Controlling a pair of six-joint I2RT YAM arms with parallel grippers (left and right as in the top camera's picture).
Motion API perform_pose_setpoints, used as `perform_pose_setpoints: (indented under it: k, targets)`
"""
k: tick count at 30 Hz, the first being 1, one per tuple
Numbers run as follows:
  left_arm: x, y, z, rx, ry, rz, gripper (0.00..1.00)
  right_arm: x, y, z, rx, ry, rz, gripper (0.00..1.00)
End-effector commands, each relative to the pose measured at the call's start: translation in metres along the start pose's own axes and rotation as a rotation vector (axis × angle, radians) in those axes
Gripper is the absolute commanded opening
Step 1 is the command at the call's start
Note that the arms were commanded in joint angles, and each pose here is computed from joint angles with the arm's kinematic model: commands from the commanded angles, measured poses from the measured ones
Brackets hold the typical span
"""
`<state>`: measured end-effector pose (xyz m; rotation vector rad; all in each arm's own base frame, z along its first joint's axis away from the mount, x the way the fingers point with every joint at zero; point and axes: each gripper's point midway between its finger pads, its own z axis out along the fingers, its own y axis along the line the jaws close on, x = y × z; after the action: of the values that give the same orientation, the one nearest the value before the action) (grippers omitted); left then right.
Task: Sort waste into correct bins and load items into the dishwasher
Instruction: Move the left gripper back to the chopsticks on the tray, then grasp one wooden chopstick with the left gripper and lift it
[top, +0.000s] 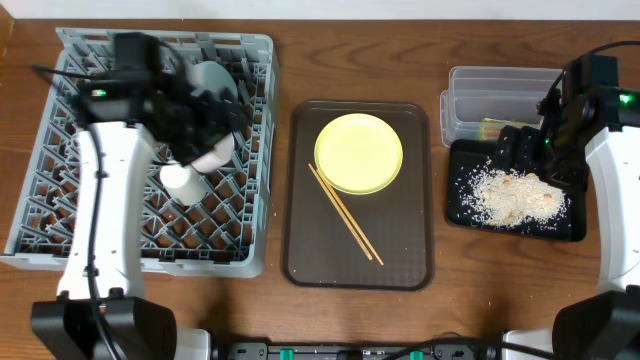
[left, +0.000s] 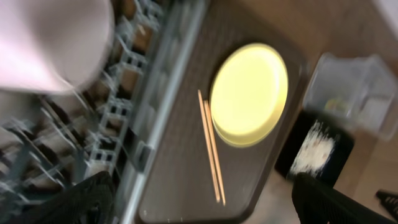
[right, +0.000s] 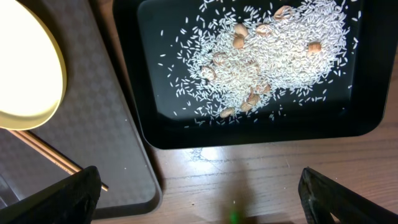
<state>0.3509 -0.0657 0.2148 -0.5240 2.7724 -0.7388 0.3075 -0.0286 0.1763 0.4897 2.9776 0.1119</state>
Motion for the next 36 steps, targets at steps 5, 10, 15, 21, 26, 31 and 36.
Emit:
perform_pose_setpoints:
  k: [5,10,15,21,26,31,36]
  targets:
    - [0.052,0.016,0.054,-0.304,0.059,-0.088,0.93,-0.002,-0.003,-0.010,0.005,-0.032,0.007,0.99]
    - [0.086,-0.002,0.092,-0.345,0.058,-0.020,0.93,-0.002,-0.003,-0.010,0.004,-0.032,0.000,0.99]
    - [0.113,-0.008,0.128,-0.390,0.038,-0.026,0.93,-0.002,-0.003,-0.010,0.004,-0.032,0.000,0.99]
    - [0.133,-0.011,0.165,-0.423,0.057,0.028,0.93,-0.002,-0.003,-0.010,0.005,-0.032,0.000,0.99]
    - [0.151,-0.001,0.193,-0.490,0.111,0.065,0.93,-0.002,-0.003,-0.010,0.005,-0.032,-0.001,0.99]
    - [0.162,0.010,0.207,-0.533,0.157,0.056,0.93,-0.002,-0.003,-0.010,0.005,-0.032,0.000,0.99]
    - [0.169,0.016,0.215,-0.549,0.199,0.042,0.93,-0.002,-0.003,-0.010,0.005,-0.032,0.000,0.99]
